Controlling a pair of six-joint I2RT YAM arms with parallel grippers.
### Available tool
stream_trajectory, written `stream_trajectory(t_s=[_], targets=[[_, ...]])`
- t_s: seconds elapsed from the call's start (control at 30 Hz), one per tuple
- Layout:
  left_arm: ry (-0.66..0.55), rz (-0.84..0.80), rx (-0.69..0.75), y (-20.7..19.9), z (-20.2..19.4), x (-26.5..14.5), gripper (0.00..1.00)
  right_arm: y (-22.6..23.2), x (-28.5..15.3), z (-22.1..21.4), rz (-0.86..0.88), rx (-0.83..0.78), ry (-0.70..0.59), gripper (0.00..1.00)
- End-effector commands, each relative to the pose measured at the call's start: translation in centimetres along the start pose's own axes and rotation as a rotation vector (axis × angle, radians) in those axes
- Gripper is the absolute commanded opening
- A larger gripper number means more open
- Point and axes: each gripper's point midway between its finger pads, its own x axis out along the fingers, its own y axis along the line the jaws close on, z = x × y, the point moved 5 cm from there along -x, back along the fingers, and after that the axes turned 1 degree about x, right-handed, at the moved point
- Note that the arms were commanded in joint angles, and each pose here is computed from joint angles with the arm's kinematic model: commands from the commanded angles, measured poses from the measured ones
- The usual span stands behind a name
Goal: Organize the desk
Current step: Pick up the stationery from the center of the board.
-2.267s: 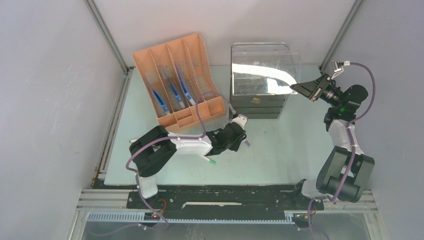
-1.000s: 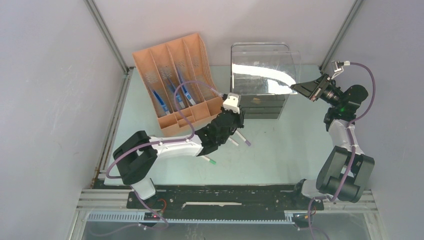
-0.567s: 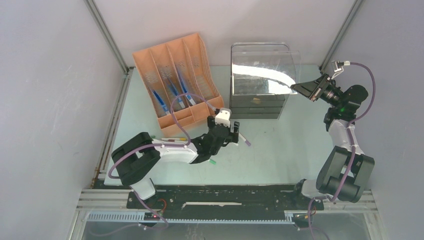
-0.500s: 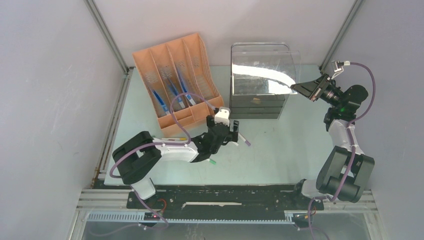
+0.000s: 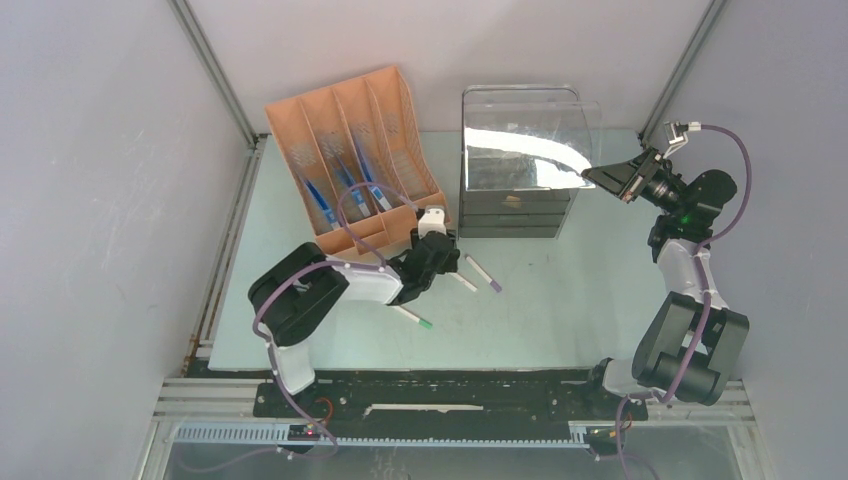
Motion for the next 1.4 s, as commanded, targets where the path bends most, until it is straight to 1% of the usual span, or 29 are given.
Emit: stream_trajectory(t_s=[0.0, 0.3, 0.4, 0.5, 0.7, 0.8, 0.97, 1.07, 1.17, 1.3, 1.37], targets=[[0.014, -0.040, -0.047, -1.2, 0.5, 0.9, 0.60, 0.7, 0.0, 0.3, 0.011, -0.039, -0.007, 0.20], [0.124, 0.025, -0.004, -1.2, -0.9, 2.3, 0.59, 0.7, 0.0, 0.3, 0.012, -0.039, -0.005, 0.20], [0.148, 0.064, -0.017, -0.8, -1.4, 2.3, 0.52, 0.7, 0.0, 0.3, 0.012, -0.039, -0.006, 0.20], [0.172, 0.071, -0.023, -0.6, -2.0, 2.1, 0.51, 0.7, 0.0, 0.3, 0.013, -0.040, -0.006, 0.20], [0.214, 0.053, -0.017, -0.4, -3.0, 1.8, 0.45, 0.8, 0.0, 0.3, 0.015, -0.041, -0.006, 0.20], [0.214, 0.045, -0.002, -0.3, -3.0, 1.5, 0.38, 0.8, 0.0, 0.3, 0.014, -0.043, -0.008, 0.20], [0.144, 0.028, 0.004, -0.2, -0.8, 0.3, 0.22, 0.9, -0.1, 0.4, 0.014, -0.045, -0.008, 0.20], [0.081, -0.011, -0.016, -0.5, 0.8, -0.8, 0.17, 1.0, -0.1, 0.3, 0.015, -0.046, -0.007, 0.20], [0.011, -0.077, -0.051, -1.0, 2.5, -2.1, 0.12, 0.9, -0.1, 0.4, 0.014, -0.046, -0.008, 0.20], [-0.089, -0.207, -0.093, -1.6, 4.2, -4.2, 0.02, 0.9, -0.2, 0.4, 0.014, -0.045, -0.008, 0.20], [-0.144, -0.270, -0.111, -1.9, 4.9, -5.3, 0.00, 0.9, -0.2, 0.4, 0.014, -0.046, -0.009, 0.20]])
